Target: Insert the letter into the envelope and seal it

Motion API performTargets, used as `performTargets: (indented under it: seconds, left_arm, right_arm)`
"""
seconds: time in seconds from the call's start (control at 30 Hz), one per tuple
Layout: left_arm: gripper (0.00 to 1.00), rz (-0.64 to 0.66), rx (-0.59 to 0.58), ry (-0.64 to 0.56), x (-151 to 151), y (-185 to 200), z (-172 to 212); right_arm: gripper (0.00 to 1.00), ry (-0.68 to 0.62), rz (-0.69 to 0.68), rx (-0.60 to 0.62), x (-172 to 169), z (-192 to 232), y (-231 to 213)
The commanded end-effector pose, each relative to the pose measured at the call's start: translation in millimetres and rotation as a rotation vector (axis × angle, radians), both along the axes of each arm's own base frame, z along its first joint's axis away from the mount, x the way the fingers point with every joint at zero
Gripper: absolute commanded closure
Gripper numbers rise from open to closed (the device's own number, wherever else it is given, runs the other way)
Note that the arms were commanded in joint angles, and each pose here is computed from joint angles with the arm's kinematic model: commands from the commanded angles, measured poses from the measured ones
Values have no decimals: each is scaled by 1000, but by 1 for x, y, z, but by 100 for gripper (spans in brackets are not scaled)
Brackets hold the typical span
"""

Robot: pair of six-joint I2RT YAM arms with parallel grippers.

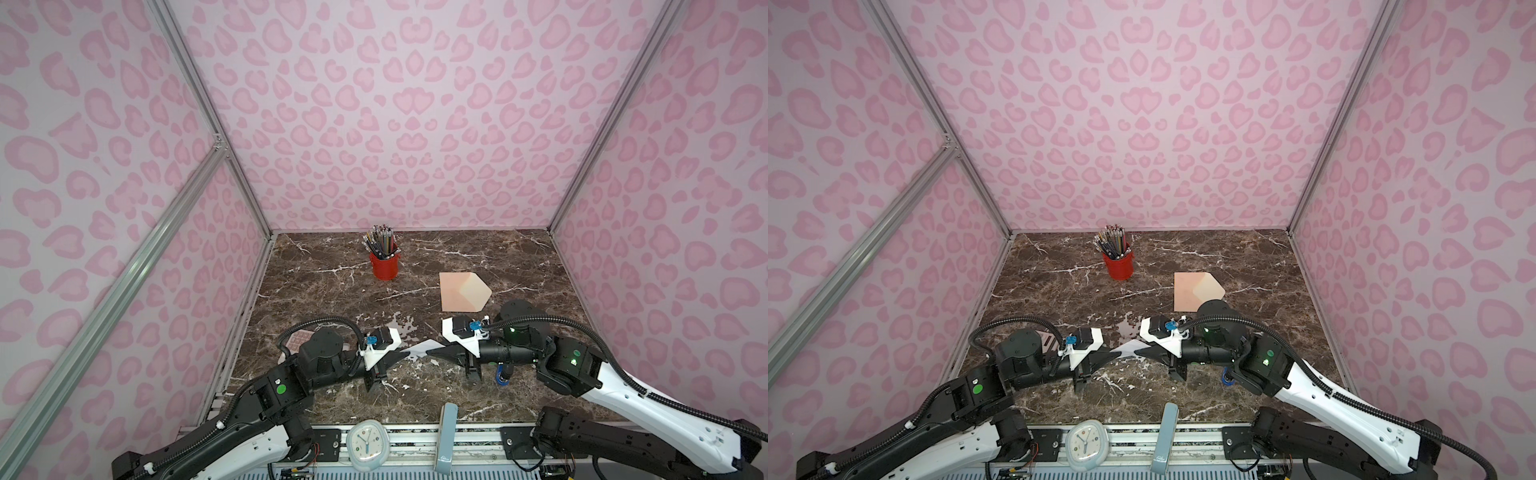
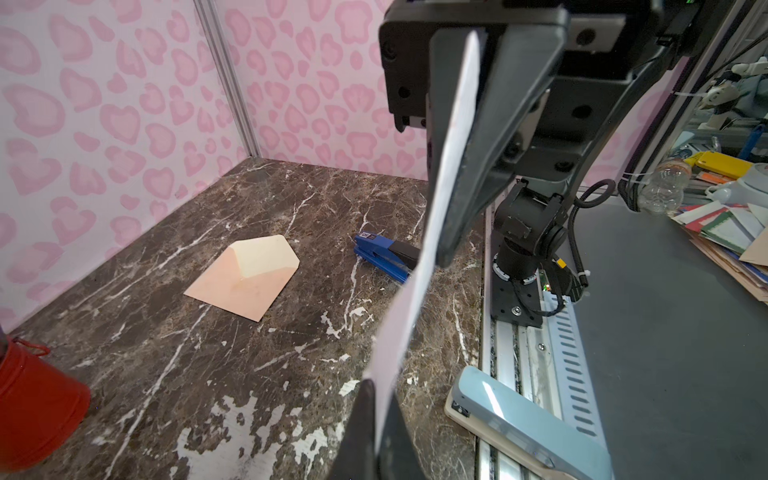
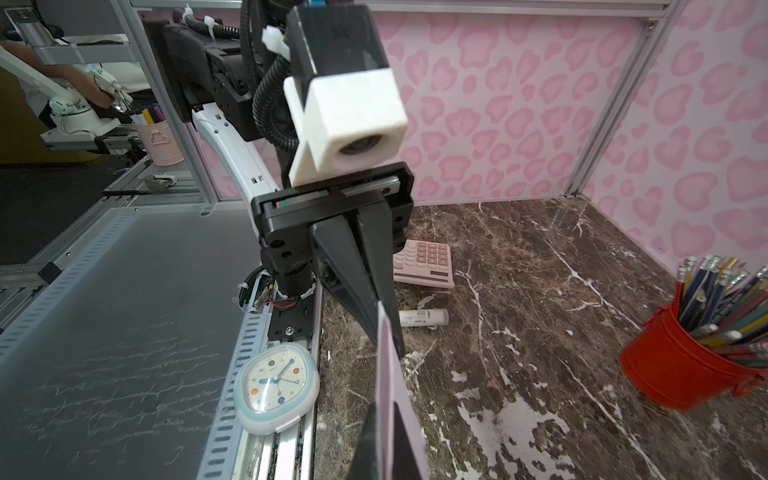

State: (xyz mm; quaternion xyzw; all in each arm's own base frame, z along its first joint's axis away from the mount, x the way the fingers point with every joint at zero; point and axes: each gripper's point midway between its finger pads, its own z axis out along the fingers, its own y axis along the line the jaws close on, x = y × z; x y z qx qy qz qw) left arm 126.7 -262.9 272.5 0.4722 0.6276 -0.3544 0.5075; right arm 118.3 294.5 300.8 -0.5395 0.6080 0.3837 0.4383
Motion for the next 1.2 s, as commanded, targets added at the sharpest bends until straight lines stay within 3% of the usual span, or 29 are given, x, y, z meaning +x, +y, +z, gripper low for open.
performTargets:
  seconds: [0.0, 0.17, 0.37, 0.47, 0.57, 0.6, 0.67, 0.77, 0.97, 1.17]
  left_arm:
    - [73, 22, -67, -22, 3, 2, 15]
    - [74, 14, -93, -25, 1, 4, 16]
    - [84, -16, -79, -12, -1, -1, 12]
    - [95, -25, -71, -5, 0, -5, 9]
    - [96, 26, -51, 8, 9, -3, 8]
    - [96, 48, -35, 5, 12, -1, 8]
    - [96, 101, 18, 1, 21, 3, 5]
    - [96, 132, 70, -23, 26, 9, 5]
    - [96, 133, 160, -39, 28, 12, -2]
    - [96, 88, 197, -34, 22, 8, -5]
  right_arm:
    - [100, -10, -18, 43, 3, 6, -1]
    - [100, -5, -24, 70, 4, 8, -2]
    - [100, -3, -25, 79, 4, 10, -3]
    - [100, -5, -30, 81, 5, 11, -4]
    - [100, -17, -64, 40, 10, 2, -9]
    - [94, -23, -71, 14, 11, -2, -11]
    - [63, -39, -85, -65, 15, -13, -16]
    - [46, -62, -110, -156, 21, -22, -23]
    - [32, -143, -115, -206, 30, 0, -23]
    - [28, -170, -57, -249, 34, 17, -11]
